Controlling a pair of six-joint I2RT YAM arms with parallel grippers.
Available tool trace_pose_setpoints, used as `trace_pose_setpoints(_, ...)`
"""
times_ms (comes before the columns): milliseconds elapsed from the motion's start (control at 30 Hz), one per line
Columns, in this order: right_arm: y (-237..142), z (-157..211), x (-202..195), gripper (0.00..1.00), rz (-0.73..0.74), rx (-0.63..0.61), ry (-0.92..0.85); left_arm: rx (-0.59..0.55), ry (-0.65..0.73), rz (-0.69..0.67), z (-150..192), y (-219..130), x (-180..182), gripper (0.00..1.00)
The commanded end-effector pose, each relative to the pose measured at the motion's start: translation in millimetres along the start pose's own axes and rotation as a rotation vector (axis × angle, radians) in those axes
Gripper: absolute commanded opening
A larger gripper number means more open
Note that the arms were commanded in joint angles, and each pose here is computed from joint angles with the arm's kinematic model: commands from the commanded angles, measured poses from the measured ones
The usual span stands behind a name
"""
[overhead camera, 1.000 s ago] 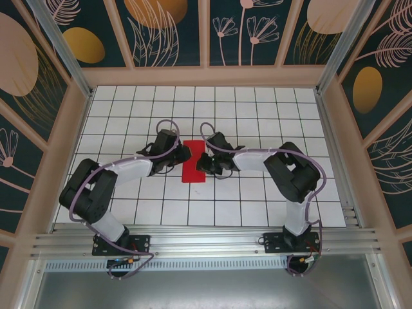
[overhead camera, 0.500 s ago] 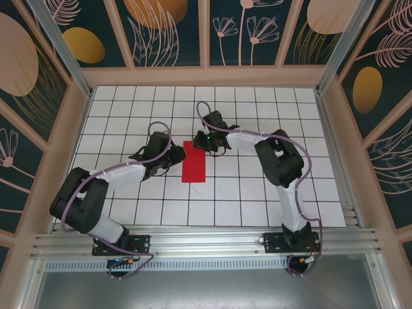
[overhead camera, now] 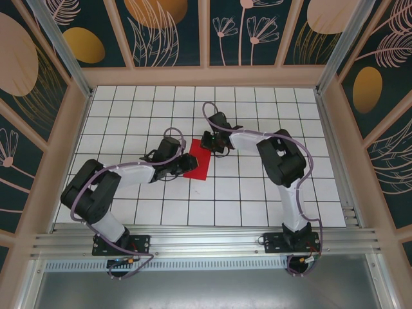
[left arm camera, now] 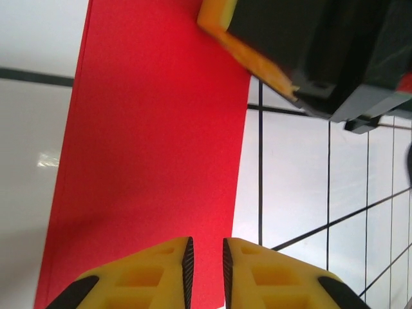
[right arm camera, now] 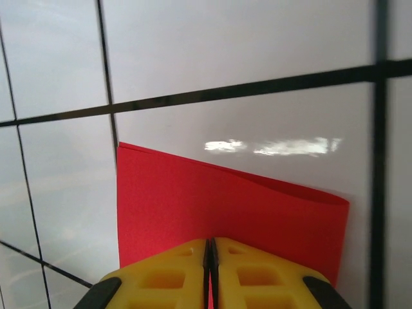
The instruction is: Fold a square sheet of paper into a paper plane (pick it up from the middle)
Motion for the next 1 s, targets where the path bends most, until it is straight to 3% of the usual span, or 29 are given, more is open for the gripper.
trace_pose_setpoints(0,-17,-3,-23,0.12,0.107,-0.054,0.103,0.022,0.027,0.039,-2,9,-8,0.2)
trace_pose_setpoints(200,-36,-7,-3,0.12,-0.019,-0.076,0.038,0.059,0.015,-0.046,5,21,11,0.14)
trace_pose_setpoints(400,-49,11,12,0.12,-0.131,-0.001,-0.105,0.083,0.022,-0.133,10,28,28,0.11)
trace_pose_setpoints(667,-42,49,-8,0.08,-0.112,0.119,-0.158,0.099,0.035,-0.204,12,29,39,0.1)
trace_pose_setpoints(967,-30,51,-30,0.07,-0.074,0.153,-0.155,0.127,0.05,-0.262,18,30,50,0.11)
Point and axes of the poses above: each hand's point on the last joint's axis, 136 mm out from that joint toward the fingers, its own y axis out along the fingers, its own x axis along the line the jaws close on, z = x × y, the point moved 5 cm from there along -y, back along the fingers
